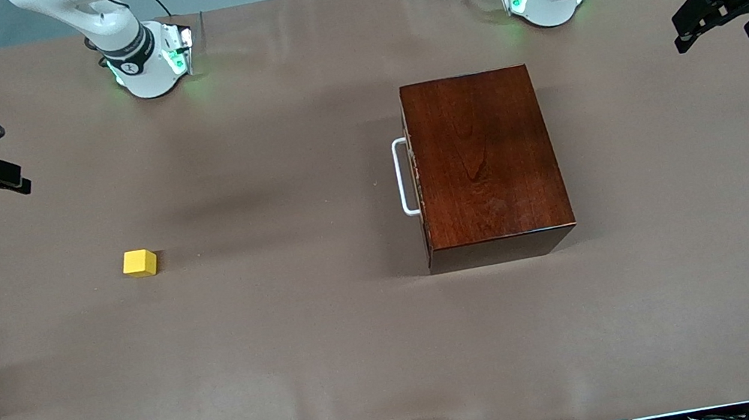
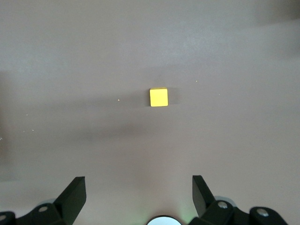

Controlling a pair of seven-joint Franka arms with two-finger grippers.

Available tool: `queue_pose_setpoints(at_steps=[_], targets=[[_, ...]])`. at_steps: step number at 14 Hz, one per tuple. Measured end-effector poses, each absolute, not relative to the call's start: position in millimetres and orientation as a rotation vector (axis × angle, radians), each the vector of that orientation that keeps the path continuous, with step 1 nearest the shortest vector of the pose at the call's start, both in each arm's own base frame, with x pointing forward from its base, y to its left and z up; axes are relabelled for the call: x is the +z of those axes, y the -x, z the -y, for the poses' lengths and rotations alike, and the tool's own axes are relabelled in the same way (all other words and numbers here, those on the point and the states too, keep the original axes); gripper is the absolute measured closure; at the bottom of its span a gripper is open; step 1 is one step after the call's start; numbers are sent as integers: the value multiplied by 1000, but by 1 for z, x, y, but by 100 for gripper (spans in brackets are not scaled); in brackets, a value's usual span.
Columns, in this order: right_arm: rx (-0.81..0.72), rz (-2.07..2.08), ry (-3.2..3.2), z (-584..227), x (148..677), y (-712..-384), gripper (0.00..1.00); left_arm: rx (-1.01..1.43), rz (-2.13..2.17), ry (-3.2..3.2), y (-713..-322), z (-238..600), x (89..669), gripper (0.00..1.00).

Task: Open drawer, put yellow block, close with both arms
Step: 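Move the left gripper toward the wooden box's drawer handle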

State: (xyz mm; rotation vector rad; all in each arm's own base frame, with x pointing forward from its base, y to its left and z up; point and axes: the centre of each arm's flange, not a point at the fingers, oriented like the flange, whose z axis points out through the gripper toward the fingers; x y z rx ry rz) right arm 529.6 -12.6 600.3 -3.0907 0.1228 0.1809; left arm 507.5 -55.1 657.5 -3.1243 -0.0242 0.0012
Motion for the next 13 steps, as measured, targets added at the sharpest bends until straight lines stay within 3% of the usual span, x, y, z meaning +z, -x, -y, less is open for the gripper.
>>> queue_pose_setpoints(at_steps=[13], targets=[[181,-113,3084,8,600,-530,0,-2,-25,3129,-518,71,657,0]])
